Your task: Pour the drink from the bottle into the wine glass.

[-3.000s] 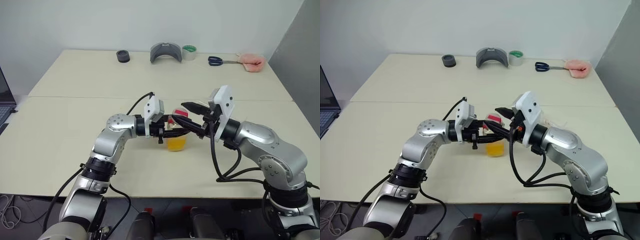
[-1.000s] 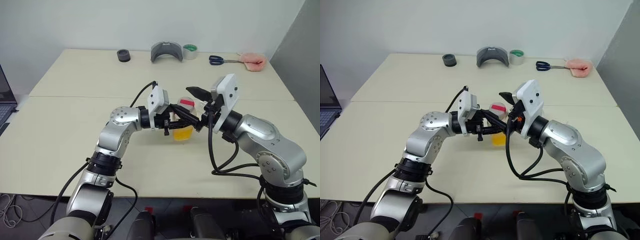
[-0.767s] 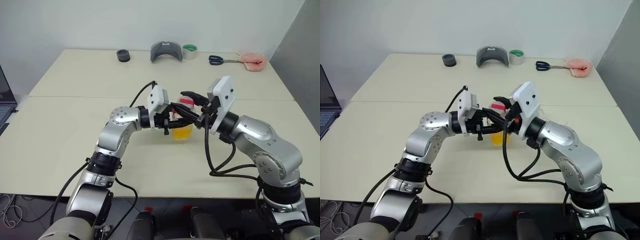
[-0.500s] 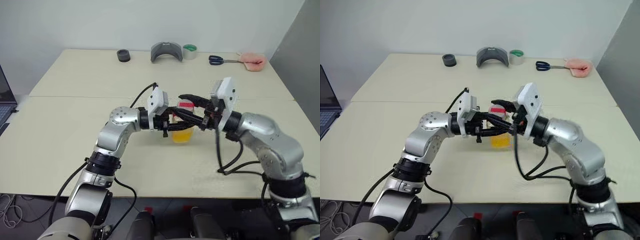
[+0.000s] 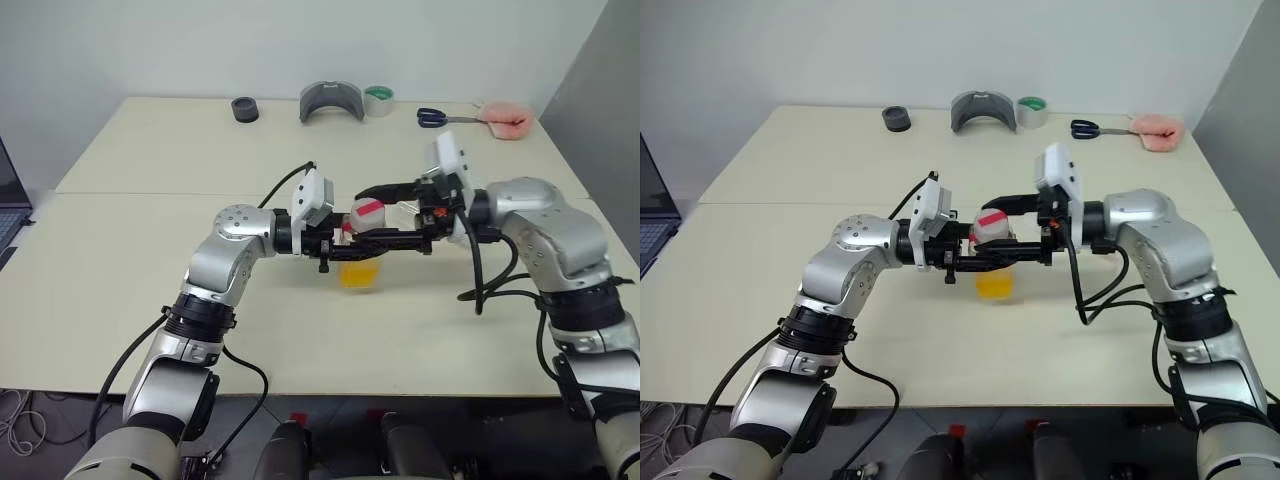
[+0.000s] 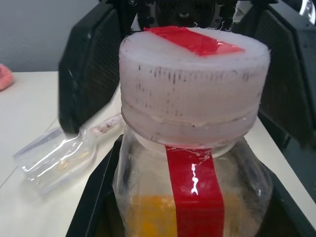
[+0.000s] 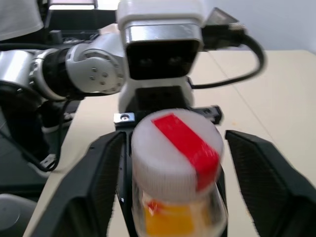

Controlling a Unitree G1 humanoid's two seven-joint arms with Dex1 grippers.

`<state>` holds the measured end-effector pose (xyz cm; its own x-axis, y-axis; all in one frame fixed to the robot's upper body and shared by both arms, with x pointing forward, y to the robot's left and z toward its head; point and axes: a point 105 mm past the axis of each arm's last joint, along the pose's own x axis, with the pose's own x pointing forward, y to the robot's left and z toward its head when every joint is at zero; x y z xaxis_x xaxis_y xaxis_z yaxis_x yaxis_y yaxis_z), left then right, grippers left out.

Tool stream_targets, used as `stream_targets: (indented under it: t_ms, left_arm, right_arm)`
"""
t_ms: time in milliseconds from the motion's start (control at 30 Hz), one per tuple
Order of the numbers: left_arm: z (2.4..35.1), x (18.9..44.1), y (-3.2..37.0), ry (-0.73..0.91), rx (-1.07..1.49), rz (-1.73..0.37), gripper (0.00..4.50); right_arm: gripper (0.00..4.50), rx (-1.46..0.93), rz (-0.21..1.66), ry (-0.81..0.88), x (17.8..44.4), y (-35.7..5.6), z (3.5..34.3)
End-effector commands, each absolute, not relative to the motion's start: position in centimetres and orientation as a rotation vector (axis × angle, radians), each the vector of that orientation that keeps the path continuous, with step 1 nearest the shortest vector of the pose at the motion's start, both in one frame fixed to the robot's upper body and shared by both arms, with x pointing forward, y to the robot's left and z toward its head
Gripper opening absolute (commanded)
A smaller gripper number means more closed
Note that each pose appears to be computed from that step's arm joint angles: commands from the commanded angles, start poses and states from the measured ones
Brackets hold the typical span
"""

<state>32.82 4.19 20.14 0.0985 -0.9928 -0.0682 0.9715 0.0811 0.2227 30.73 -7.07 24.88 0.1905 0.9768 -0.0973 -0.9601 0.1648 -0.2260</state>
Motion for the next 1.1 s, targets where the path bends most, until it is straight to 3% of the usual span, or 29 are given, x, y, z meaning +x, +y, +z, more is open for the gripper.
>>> stream_targets:
  t_ms: [33, 167, 367, 1100]
  left_arm:
    - [21.8, 32.8, 4.1, -0.172, 0.205, -1.454, 1.83]
    - [21.8, 33.3, 4.1, -0.167, 0.197, -1.436, 1.83]
    - [21.5, 33.5, 3.7, -0.151, 0.222, -1.459, 1.83]
    - [20.7, 33.9, 3.6, -0.164, 0.302, -1.471, 1.83]
  right_arm:
    - [3.93, -0.211, 1.323, -0.199, 27.6, -8.0, 27.9]
    - [3.93, -0.224, 1.128, -0.241, 26.4, -7.2, 26.9]
    - [3.93, -0.166, 0.792, -0.268, 28.4, -6.2, 25.8]
    - [3.93, -0.139, 0.741, -0.228, 29.2, -4.3, 24.3]
